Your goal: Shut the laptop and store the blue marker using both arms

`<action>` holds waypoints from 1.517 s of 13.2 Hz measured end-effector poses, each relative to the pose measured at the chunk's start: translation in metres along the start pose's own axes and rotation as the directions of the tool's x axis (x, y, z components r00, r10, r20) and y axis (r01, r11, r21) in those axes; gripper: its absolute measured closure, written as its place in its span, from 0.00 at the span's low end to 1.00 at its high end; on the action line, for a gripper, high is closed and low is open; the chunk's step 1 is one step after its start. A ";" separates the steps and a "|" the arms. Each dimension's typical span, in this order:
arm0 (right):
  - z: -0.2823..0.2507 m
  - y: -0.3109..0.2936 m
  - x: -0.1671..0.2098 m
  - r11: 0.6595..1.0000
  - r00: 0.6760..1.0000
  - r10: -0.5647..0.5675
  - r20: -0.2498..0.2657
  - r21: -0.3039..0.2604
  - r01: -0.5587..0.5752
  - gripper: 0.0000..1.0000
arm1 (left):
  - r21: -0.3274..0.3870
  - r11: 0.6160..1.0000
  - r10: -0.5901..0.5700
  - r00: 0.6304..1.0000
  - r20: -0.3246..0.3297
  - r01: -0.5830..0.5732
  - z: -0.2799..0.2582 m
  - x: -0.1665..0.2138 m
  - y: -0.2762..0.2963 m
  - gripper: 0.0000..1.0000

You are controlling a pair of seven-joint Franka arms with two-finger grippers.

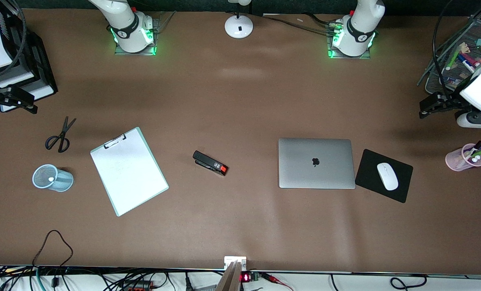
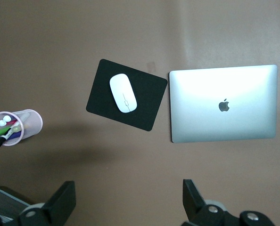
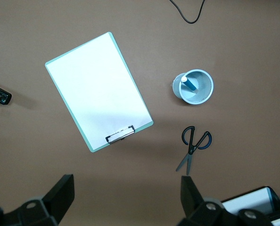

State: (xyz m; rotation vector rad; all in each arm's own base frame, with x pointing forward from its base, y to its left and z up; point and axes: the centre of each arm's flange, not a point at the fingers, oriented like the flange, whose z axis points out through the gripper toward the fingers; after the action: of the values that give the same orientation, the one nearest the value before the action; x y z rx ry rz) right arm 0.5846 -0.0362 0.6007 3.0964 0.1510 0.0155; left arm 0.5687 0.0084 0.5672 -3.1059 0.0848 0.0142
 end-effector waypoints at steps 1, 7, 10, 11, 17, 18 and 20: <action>-0.001 0.000 0.000 1.000 1.000 0.000 -0.002 0.000 0.000 0.00 | 0.000 1.000 0.000 1.000 0.002 0.000 0.000 0.000 0.000 0.00; -0.008 -0.008 -0.004 1.000 1.000 -0.013 -0.004 0.001 0.013 0.00 | -0.001 1.000 -0.003 1.000 0.018 0.003 0.001 -0.002 -0.001 0.00; -0.008 -0.008 -0.004 1.000 1.000 -0.013 -0.003 0.002 0.013 0.00 | -0.001 1.000 -0.006 1.000 0.019 0.006 0.002 -0.002 -0.003 0.00; -0.008 -0.008 -0.004 1.000 1.000 -0.012 -0.003 0.002 0.012 0.00 | -0.001 1.000 -0.007 1.000 0.019 0.007 0.002 -0.002 -0.003 0.00; -0.008 -0.009 -0.005 0.998 1.000 0.002 -0.009 0.064 -0.002 0.00 | -0.001 1.000 -0.010 1.000 0.020 0.010 0.002 -0.002 -0.005 0.00; -0.008 -0.008 -0.005 0.998 1.000 0.004 -0.009 0.068 -0.003 0.00 | -0.001 1.000 -0.008 1.000 0.020 0.008 0.002 -0.002 -0.004 0.00; -0.008 -0.009 -0.005 0.997 1.000 0.011 -0.010 0.071 -0.010 0.00 | -0.001 1.000 -0.003 1.000 0.022 0.003 0.003 -0.002 -0.001 0.00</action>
State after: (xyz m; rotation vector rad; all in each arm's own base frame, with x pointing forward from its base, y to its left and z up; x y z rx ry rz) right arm 0.5790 -0.0276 0.6083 3.1684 0.1389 0.0266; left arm 0.5669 0.0095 0.5646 -3.1063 0.0793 0.0485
